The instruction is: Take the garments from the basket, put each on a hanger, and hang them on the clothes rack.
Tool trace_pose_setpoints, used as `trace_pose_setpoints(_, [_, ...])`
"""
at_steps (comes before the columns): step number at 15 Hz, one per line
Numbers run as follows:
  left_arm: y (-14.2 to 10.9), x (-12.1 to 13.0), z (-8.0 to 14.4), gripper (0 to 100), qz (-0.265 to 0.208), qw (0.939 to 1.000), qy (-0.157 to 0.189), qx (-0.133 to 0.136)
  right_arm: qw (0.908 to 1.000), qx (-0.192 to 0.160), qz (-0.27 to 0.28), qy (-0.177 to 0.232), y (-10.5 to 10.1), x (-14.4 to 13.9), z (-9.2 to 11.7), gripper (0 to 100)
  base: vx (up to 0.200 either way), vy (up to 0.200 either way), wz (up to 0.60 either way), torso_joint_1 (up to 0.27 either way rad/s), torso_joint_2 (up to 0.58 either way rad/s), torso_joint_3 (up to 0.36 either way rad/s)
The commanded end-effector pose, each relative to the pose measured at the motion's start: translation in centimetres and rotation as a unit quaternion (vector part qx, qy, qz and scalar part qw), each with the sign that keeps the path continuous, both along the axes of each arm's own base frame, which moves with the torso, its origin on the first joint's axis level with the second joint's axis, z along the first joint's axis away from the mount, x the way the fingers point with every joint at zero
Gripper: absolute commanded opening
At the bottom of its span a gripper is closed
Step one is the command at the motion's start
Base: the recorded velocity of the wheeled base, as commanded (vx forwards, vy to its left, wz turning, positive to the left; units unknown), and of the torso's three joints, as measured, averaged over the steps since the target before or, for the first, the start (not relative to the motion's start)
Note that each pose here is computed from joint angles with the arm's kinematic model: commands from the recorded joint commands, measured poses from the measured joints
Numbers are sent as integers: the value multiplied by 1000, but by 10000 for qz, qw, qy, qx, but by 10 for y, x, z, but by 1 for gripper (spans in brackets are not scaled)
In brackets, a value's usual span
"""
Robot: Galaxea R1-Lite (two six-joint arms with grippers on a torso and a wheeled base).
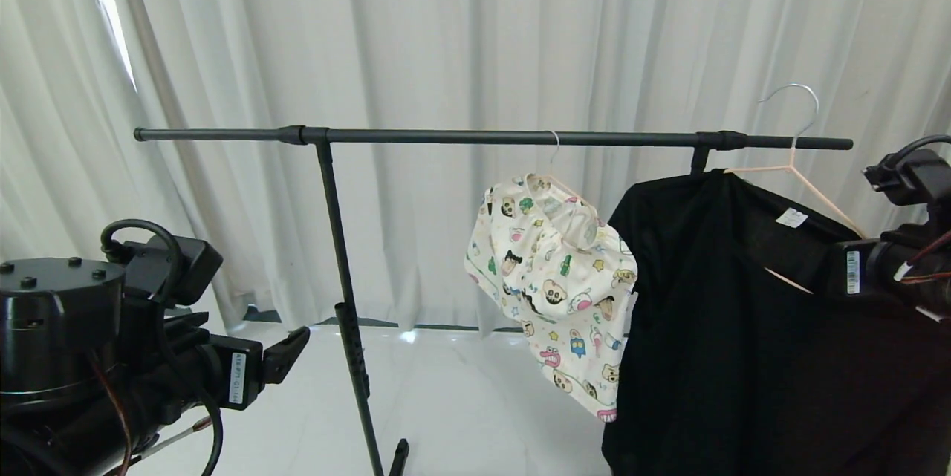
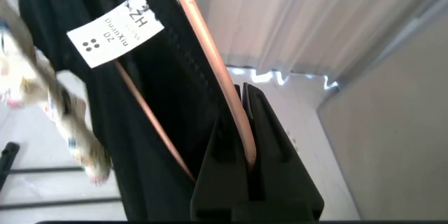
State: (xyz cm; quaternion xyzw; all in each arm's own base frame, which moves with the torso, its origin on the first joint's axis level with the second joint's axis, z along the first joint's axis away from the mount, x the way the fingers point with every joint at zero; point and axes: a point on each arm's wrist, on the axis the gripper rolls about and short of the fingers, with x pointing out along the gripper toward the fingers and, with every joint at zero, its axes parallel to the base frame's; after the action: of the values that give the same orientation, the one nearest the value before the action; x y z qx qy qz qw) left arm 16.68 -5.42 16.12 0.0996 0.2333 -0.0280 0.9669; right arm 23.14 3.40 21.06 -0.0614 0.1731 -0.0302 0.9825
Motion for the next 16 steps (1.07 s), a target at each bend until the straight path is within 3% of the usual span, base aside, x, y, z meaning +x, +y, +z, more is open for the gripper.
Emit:
trace_pose_setpoints(1, [0,0,1,100,-15,10000,-18,-4,10000,-26,66,32,7,12,-1,0,200,0,0,12,2,-7])
trace_pose_setpoints(4, [-2,0,1,100,-46,10000,-33,-9,9999,-62,111,32,15,21,0,0,200,0,0,7,4,1])
trace_pose_setpoints(11, [-3,0,2,100,-76,10000,-33,-9,9988,-288,-21,405,20,36,-21,0,200,0,0,4,5,1])
trace_pose_setpoints(16, [-5,-1,2,100,-149,9999,-40,-6,9979,-377,-38,518,26,38,-28,0,0,0,0,0,0,0])
